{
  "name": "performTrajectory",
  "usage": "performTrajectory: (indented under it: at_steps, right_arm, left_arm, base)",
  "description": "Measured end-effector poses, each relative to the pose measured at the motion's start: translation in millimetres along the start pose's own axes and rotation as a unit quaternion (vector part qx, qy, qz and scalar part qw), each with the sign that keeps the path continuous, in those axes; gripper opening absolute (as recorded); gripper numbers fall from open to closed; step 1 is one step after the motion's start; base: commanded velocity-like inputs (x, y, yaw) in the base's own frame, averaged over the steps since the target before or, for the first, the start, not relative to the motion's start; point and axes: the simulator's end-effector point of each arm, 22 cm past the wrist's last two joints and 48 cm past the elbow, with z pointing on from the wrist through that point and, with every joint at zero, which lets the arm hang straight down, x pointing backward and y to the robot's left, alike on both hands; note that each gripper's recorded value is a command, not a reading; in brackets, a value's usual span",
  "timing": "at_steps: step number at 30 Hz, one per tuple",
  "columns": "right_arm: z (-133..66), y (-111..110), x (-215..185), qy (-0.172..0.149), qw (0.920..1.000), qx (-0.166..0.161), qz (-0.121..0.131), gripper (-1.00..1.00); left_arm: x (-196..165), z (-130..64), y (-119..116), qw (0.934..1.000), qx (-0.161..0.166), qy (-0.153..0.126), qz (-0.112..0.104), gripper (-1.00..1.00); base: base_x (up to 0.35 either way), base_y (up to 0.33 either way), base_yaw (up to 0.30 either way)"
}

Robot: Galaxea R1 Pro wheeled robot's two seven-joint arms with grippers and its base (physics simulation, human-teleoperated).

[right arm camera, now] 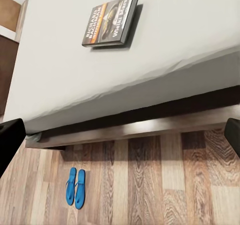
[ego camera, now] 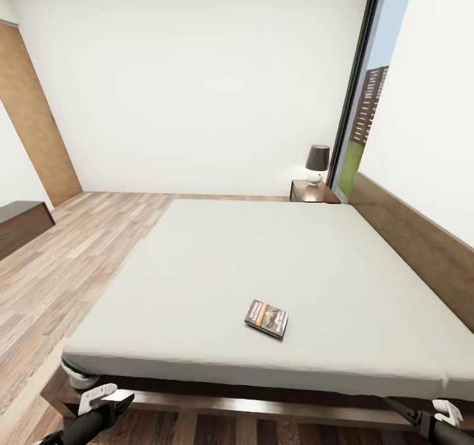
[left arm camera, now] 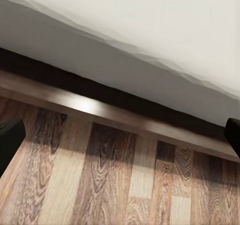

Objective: In the bedroom, move the book from the bed onto either nightstand, and place the two sandals side by side next to the bed.

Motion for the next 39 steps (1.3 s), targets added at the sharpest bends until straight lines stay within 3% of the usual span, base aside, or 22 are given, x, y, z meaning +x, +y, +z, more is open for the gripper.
performTrajectory:
  at_steps: [39]
  right_arm:
    - [1.6,-5.5,6.6,0.008,0.9999,0.005,0.005,1.00]
  left_arm:
    - [9.5,2.4,4.2,0.9999,-0.004,0.010,-0.002,1.00]
  base:
    - [0.000,0.000,0.000]
